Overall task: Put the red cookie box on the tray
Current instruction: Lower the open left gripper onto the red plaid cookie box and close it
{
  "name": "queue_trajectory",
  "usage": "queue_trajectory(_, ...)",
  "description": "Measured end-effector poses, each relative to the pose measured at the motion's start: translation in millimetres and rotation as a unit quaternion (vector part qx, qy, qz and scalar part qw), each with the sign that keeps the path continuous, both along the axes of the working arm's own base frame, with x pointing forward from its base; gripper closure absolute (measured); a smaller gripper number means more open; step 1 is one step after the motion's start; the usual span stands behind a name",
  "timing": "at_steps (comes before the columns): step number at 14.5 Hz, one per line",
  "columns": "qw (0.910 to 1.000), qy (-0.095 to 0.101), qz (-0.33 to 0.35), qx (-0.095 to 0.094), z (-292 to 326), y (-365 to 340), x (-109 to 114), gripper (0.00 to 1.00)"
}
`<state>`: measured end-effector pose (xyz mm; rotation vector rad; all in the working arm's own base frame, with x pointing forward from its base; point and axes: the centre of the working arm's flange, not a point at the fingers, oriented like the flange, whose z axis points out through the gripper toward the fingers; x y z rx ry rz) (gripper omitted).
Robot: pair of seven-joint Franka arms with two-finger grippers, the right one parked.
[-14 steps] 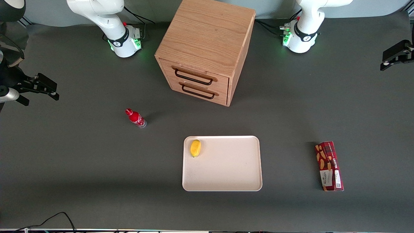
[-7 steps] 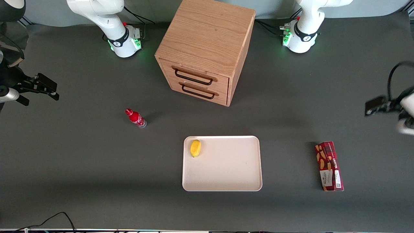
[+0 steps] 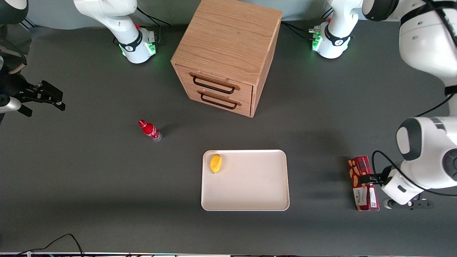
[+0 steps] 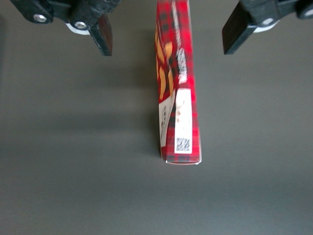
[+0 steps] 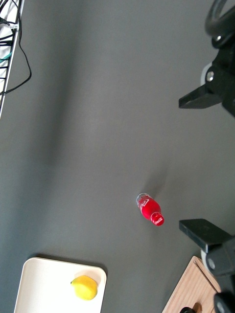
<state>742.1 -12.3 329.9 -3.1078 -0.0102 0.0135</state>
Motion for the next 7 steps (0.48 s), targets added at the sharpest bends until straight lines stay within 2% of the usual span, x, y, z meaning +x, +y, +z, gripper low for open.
queue_trajectory(7, 0.9998, 0.018, 0.001, 0.010, -98.0, 9.9, -2.9, 0.02)
